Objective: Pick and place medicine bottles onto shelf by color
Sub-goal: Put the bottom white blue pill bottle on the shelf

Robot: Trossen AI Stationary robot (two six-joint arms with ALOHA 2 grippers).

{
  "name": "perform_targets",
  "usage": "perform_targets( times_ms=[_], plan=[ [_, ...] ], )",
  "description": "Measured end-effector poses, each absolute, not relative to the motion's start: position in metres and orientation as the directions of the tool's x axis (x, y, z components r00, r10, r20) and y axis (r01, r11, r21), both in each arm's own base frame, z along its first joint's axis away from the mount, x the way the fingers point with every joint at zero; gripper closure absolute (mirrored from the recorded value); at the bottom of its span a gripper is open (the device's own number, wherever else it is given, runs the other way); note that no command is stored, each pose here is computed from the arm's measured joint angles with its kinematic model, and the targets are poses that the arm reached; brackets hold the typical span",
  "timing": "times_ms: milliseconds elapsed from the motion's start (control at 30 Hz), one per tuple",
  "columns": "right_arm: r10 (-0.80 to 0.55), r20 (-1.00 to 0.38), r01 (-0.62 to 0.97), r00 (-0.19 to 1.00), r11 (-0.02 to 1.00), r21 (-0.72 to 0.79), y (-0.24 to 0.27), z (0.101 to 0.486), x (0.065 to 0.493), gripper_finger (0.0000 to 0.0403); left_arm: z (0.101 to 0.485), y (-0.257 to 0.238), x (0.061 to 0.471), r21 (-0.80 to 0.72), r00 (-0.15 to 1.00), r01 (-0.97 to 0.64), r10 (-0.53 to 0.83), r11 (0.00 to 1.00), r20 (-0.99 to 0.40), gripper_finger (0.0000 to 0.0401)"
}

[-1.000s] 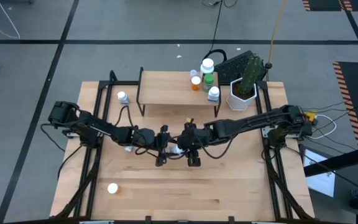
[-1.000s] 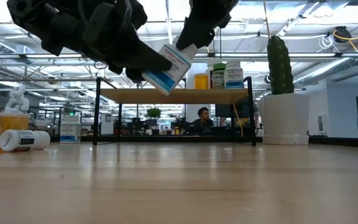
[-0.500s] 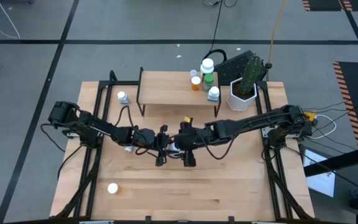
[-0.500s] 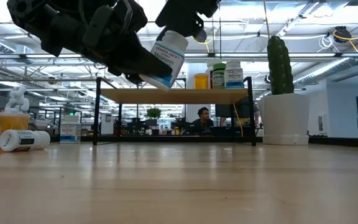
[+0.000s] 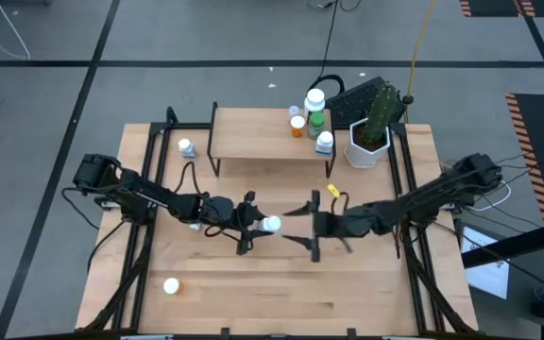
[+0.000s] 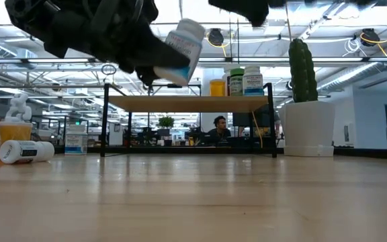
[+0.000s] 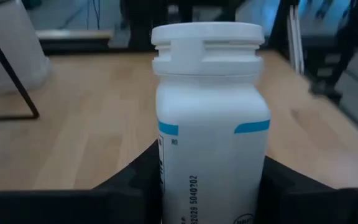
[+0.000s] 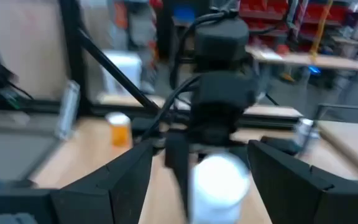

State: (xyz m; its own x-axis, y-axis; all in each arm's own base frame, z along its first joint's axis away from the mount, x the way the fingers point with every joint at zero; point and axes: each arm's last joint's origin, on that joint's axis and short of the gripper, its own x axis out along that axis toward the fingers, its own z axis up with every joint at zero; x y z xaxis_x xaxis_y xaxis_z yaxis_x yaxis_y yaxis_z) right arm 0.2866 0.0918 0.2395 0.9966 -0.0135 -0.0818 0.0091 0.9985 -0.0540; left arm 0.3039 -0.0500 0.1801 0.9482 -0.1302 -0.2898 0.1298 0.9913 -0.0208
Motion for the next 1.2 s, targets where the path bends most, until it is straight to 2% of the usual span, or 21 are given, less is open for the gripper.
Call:
perform_targets(
  times_ms=[67, 167, 300, 467, 600, 800, 1000, 1200],
  plan=[
    [0.001, -0.036, -0.002, 0.999, 1.000, -0.012, 0.090, 0.221, 0.281, 0.0147, 0.183, -0.050, 0.305, -0.029, 0.957, 0.128, -0.131, 0.991, -0.260, 0.0252],
    [-0.034, -0.020, 0.033, 0.999, 0.998, -0.051, 0.087, 0.207, 0.277, 0.0147, 0.184, -0.050, 0.305, -0.027, 0.960, 0.129, -0.132, 0.991, -0.245, 0.0252],
    [-0.082, 0.017, 0.083, 0.996, 0.988, -0.132, 0.085, 0.208, 0.280, 0.0147, 0.185, -0.050, 0.305, -0.025, 0.963, 0.130, -0.133, 0.991, -0.235, 0.0244],
    [-0.092, 0.060, 0.099, 0.994, 0.986, -0.131, 0.076, 0.217, 0.289, 0.0144, 0.187, -0.050, 0.306, -0.002, 0.967, 0.136, -0.133, 0.991, -0.217, 0.0243],
    [-0.034, 0.061, 0.038, 0.998, 0.998, -0.053, 0.066, 0.219, 0.294, 0.0126, 0.187, -0.050, 0.306, 0.002, 0.967, 0.137, -0.133, 0.991, -0.216, 0.0245],
    [-0.026, -0.014, 0.025, 1.000, 0.999, -0.036, 0.063, 0.217, 0.301, 0.0094, 0.187, -0.050, 0.306, 0.003, 0.968, 0.135, -0.132, 0.991, -0.215, 0.0246],
    [-0.010, -0.064, 0.008, 0.998, 1.000, -0.030, 0.066, 0.212, 0.312, 0.0108, 0.187, -0.046, 0.306, 0.003, 0.970, 0.122, -0.118, 0.993, -0.213, 0.0246],
    [-0.011, -0.050, 0.010, 0.999, 1.000, -0.029, 0.066, 0.214, 0.315, 0.0130, 0.187, -0.046, 0.306, 0.003, 0.970, 0.119, -0.116, 0.993, -0.214, 0.0246]
  ],
)
